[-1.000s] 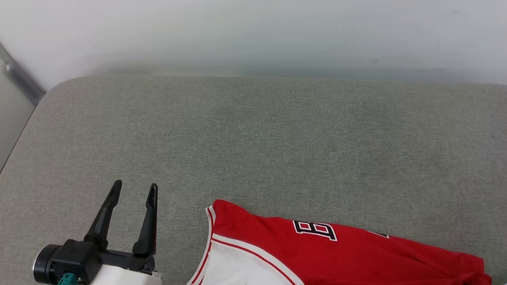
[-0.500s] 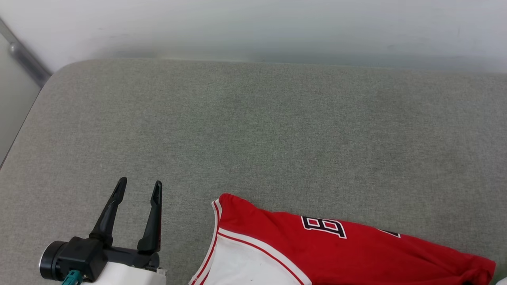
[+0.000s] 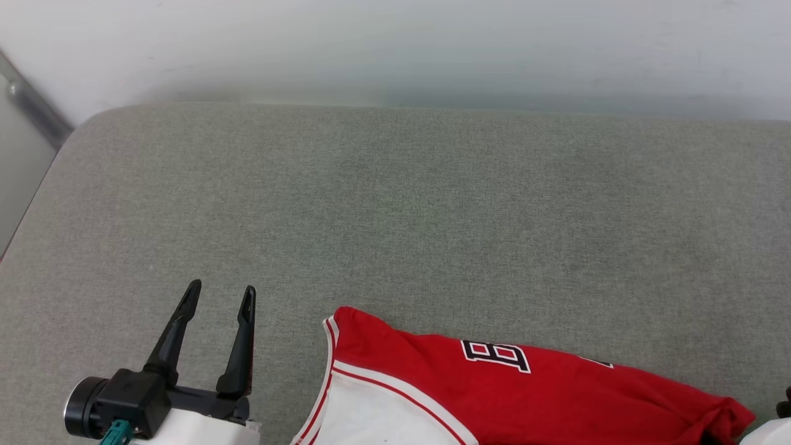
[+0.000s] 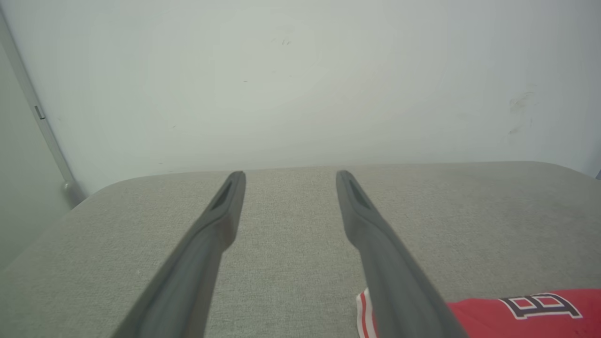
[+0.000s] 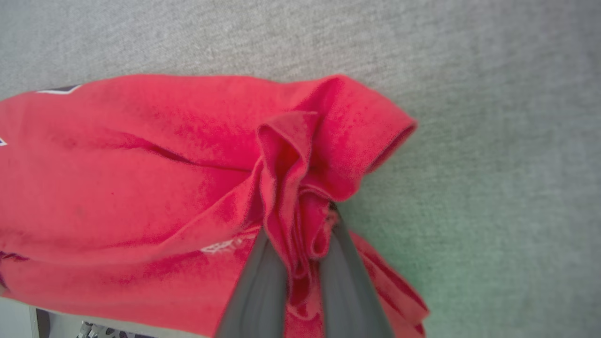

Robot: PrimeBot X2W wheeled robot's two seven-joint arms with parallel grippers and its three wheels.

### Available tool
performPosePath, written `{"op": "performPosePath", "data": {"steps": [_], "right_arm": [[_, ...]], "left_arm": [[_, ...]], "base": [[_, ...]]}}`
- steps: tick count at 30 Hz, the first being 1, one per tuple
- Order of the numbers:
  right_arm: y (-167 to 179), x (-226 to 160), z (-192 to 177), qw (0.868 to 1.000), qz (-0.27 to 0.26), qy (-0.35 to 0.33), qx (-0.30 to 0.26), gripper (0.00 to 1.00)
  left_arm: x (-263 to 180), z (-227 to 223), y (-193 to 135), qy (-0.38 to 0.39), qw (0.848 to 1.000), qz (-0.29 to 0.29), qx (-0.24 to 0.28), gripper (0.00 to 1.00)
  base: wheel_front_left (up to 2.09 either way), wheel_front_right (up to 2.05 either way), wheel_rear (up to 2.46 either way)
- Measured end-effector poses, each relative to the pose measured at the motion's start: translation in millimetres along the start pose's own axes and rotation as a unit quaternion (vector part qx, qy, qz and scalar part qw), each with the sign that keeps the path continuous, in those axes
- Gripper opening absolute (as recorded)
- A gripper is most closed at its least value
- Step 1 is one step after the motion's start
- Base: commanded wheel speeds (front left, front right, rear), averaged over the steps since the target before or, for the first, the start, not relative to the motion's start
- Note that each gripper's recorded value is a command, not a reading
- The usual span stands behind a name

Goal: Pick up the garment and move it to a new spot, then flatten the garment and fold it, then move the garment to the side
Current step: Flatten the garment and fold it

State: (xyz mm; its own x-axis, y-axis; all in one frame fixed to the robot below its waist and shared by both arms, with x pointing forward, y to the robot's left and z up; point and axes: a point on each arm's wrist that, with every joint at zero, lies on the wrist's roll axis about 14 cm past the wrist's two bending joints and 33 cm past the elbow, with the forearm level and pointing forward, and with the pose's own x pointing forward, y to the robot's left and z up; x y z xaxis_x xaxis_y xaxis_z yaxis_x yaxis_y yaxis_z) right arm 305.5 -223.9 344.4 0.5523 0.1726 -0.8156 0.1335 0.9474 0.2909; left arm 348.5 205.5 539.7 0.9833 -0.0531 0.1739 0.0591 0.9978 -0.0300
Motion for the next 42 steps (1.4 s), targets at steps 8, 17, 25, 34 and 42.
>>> {"op": "performPosePath", "data": {"steps": [8,17,25,34,42], "right_arm": [[-41.2,-16.0,42.5,0.996,-0.054,-0.075,0.008,0.00],[-76.5,-42.5,60.9,0.987,-0.111,-0.114,0.008,0.00],[-37.6,-59.8,56.2,0.992,-0.062,-0.110,-0.025,0.00],[49.5,-67.1,37.7,0.994,0.051,-0.079,-0.062,0.00],[145.6,-71.9,26.7,0.977,0.197,-0.049,-0.065,0.00]], "left_arm": [[1.4,0.8,-7.1,-0.002,1.000,-0.012,-0.003,1.00],[-7.6,7.4,-12.6,-0.011,1.000,-0.019,-0.009,1.00],[-19.0,16.5,-18.4,-0.025,0.999,-0.024,-0.016,1.00],[-25.3,16.5,-22.4,-0.025,0.999,-0.027,-0.025,1.00],[-30.4,13.8,-17.7,-0.019,0.999,-0.017,-0.025,1.00]], "base": [[0.00,0.00,0.00],[0.00,0.00,0.00],[0.00,0.00,0.00],[0.00,0.00,0.00],[0.00,0.00,0.00]]}}
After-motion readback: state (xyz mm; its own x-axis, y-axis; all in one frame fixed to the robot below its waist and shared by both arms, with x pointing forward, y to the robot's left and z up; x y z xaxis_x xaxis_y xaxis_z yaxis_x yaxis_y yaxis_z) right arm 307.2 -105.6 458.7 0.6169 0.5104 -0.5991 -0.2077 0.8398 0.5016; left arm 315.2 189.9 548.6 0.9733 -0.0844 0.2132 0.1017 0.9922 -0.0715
